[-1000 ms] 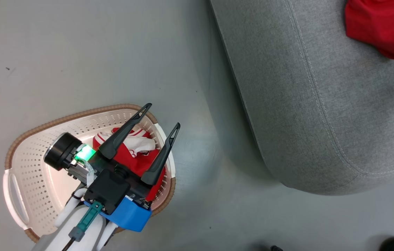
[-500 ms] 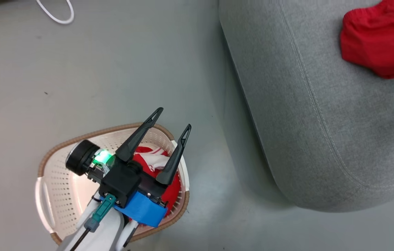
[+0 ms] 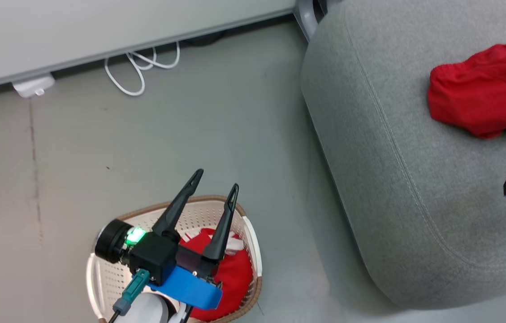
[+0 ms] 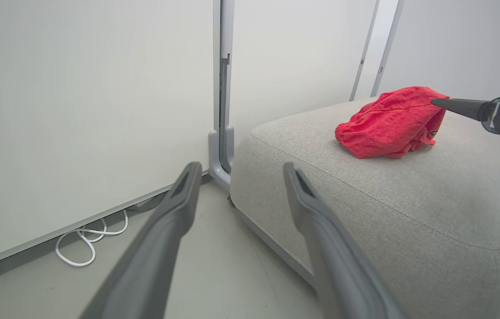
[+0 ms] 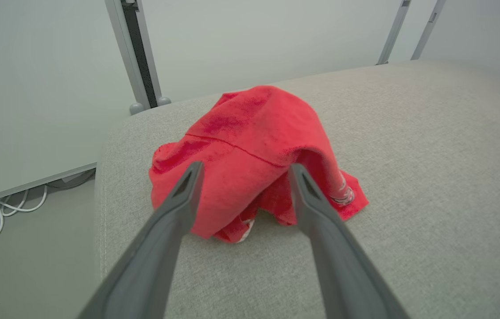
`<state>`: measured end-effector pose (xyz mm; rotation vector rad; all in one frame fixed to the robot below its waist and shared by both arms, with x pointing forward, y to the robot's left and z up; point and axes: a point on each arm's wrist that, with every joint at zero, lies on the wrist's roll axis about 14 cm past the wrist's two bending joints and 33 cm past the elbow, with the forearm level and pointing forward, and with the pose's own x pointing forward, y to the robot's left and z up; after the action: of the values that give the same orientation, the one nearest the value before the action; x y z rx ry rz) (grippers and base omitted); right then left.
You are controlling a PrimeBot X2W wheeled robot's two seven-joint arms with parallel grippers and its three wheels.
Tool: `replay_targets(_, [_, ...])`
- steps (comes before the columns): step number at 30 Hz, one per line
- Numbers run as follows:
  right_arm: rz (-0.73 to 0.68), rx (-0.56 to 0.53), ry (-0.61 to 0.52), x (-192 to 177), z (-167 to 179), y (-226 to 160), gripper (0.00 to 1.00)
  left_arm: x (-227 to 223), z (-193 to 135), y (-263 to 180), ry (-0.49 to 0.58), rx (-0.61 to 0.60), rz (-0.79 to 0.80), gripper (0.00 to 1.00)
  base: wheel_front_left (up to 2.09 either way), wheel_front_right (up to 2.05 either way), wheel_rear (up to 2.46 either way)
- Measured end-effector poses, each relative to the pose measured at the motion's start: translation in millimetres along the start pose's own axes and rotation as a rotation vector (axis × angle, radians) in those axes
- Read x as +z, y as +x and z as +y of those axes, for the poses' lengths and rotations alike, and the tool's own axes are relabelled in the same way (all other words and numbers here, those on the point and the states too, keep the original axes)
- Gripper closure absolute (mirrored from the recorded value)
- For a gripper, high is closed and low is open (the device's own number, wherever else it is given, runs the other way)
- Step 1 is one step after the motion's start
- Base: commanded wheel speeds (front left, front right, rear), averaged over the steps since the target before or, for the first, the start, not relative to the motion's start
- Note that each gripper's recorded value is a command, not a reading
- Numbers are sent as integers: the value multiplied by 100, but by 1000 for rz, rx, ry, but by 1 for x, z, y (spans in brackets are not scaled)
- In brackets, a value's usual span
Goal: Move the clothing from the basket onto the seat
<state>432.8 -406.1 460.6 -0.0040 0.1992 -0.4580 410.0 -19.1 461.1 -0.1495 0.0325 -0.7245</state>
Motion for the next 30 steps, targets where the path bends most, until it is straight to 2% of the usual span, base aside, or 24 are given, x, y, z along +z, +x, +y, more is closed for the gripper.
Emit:
replay_targets(9, [-92, 89, -8, 12, 25, -32, 0, 16, 12, -33, -6, 134, -23, 0, 0, 0, 0])
replay_targets(16, [-189, 191, -11, 25, 71, -65, 0, 27, 31, -62, -2, 255, -43, 0, 0, 0, 0])
replay_targets(23, [-211, 328, -42, 30, 124, -102, 0, 33, 58, -92, 3, 385, -58, 0, 0, 0, 0])
replay_targets(30, [-208, 398, -20, 28, 144, -122, 0, 34, 76, -116, 5, 477, -60, 0, 0, 0, 0])
